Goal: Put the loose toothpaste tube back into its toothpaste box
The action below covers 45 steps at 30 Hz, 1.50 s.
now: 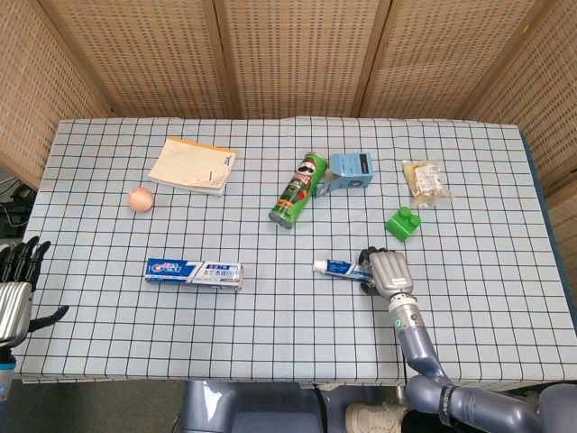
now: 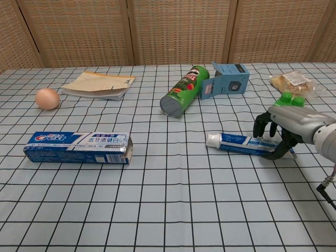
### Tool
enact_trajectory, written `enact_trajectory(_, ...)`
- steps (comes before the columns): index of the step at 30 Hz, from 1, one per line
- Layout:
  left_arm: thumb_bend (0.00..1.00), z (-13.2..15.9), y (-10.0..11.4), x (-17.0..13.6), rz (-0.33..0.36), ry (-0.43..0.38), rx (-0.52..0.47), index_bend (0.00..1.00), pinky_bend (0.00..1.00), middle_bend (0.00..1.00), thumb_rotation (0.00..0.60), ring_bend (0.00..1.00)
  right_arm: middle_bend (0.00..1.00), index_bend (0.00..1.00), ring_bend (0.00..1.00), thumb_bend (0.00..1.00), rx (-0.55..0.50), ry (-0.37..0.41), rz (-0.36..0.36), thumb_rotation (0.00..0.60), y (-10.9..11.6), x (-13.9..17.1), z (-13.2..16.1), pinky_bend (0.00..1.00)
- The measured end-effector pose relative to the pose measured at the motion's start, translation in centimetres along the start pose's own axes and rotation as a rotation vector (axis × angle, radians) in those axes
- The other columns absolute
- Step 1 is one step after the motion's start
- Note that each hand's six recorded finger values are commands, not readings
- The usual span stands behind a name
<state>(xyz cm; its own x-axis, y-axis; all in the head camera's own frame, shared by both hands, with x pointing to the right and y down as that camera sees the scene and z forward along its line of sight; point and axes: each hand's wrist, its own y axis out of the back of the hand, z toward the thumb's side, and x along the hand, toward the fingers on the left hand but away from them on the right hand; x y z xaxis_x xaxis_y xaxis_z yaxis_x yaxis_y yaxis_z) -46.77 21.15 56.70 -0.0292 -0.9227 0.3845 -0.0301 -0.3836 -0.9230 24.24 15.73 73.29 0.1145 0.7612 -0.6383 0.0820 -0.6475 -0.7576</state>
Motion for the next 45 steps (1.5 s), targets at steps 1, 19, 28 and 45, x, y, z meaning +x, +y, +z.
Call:
enact_trajectory(1,0.00,0.0,0.0,0.0,0.001,0.001,0.000,0.00,0.00,0.00,0.600,0.00,0.45,0.46,0.42,0.41,0.000,-0.002,0.000,0.600,-0.1,-0.1,0.0,0.48)
enact_trajectory(19,0.00,-0.1,-0.1,0.1,-0.004,0.002,0.002,0.00,0.00,0.00,0.600,0.00,0.65,0.66,0.60,0.62,0.003,-0.018,-0.004,0.600,-0.6,-0.6,-0.4,0.68)
enact_trajectory(28,0.00,0.1,-0.4,0.2,-0.012,-0.002,0.005,0.00,0.00,0.00,0.600,0.00,0.66,0.67,0.61,0.66,-0.032,0.050,-0.060,0.600,1.7,0.3,0.2,0.69)
enact_trajectory(45,0.00,8.2,-3.5,6.1,-0.150,-0.293,0.066,0.13,0.13,0.01,0.600,0.07,0.66,0.68,0.62,0.66,0.003,0.218,-0.169,0.600,9.5,5.7,-0.4,0.69)
